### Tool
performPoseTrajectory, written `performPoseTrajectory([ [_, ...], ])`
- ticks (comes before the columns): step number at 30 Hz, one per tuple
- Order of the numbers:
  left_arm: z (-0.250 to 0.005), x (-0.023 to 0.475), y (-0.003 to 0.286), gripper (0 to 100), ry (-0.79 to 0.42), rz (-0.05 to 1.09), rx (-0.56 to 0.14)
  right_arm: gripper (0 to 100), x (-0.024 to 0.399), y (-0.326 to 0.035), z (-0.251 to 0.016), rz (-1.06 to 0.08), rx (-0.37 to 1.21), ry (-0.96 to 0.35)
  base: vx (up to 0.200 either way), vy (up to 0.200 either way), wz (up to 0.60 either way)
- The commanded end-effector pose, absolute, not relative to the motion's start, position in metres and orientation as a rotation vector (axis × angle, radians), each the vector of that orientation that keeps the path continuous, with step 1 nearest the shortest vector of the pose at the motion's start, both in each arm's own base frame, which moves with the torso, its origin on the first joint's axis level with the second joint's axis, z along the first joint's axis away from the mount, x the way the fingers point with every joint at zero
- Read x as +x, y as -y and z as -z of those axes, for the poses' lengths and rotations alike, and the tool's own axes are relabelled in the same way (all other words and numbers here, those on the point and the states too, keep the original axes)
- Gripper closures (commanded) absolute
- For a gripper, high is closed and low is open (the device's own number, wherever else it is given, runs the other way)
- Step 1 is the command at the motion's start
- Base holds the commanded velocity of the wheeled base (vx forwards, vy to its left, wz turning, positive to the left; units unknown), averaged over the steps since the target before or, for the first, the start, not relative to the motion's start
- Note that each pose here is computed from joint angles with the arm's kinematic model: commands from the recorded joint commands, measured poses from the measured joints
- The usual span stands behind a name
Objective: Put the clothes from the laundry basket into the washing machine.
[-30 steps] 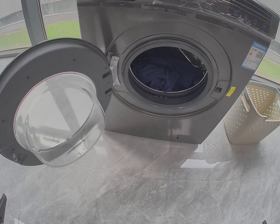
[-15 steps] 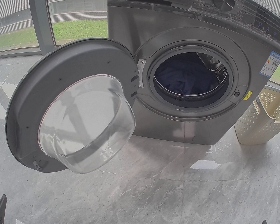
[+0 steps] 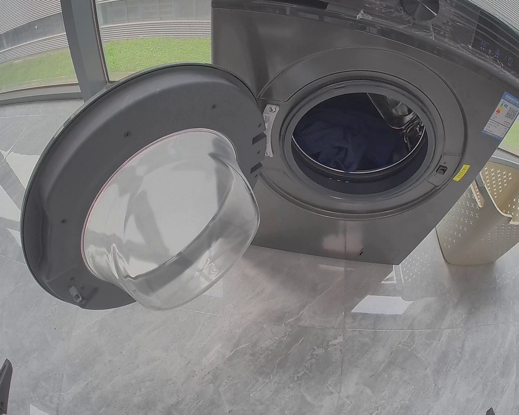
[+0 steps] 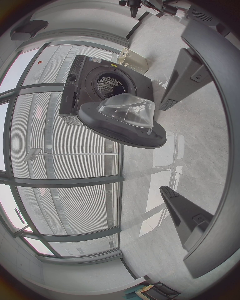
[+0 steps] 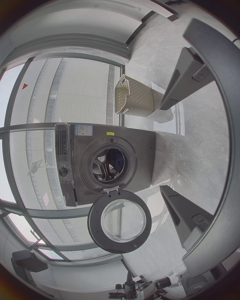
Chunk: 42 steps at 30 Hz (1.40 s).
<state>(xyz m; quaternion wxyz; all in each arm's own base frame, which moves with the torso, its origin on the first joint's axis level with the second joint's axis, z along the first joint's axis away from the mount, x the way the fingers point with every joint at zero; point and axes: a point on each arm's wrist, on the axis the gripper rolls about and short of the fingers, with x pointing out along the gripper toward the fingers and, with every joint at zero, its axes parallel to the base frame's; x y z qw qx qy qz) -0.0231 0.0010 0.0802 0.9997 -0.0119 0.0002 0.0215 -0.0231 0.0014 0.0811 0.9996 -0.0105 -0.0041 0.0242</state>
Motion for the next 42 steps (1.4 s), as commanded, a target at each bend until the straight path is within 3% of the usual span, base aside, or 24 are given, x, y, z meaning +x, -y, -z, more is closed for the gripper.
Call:
performPoseTrajectory([
  [1, -0.075, -0.022, -0.001, 0, -0.012, -0.043, -0.017, 0, -0.022, -0.001, -0.076, -0.049, -0.021, 0.001, 0.0, 0.0, 0.0],
  [8, -0.08, -0.024, -0.001, 0, 0.022, -0.046, -0.014, 0, -0.022, -0.001, -0.076, -0.048, -0.02, 0.0, 0.0, 0.0, 0.0],
  [10, -0.105, -0.028, -0.001, 0, 0.105, -0.036, -0.023, 0, -0.022, -0.001, -0.076, -0.048, -0.018, 0.0, 0.0, 0.0, 0.0],
  [12, -0.132, -0.027, -0.001, 0, 0.117, -0.015, -0.032, 0, -0.022, -0.001, -0.076, -0.048, -0.02, 0.0, 0.0, 0.0, 0.0],
  [13, -0.134, -0.027, -0.001, 0, 0.115, -0.015, -0.032, 0, -0.022, -0.001, -0.076, -0.048, -0.02, 0.0, 0.0, 0.0, 0.0],
  [17, -0.168, 0.006, 0.002, 0, -0.008, 0.087, -0.034, 0, -0.022, -0.001, -0.076, -0.048, -0.017, 0.0, 0.0, 0.0, 0.0],
  [28, -0.218, 0.082, 0.005, 0, -0.079, 0.16, -0.038, 0, -0.022, -0.001, -0.076, -0.048, -0.015, 0.0, 0.0, 0.0, 0.0],
  [34, -0.228, 0.121, 0.005, 0, -0.099, 0.181, -0.04, 0, -0.022, -0.001, -0.076, -0.049, -0.017, 0.0, 0.0, 0.0, 0.0],
  [42, -0.223, 0.158, 0.006, 0, -0.118, 0.219, -0.044, 0, -0.022, -0.001, -0.076, -0.048, -0.015, 0.0, 0.0, 0.0, 0.0],
])
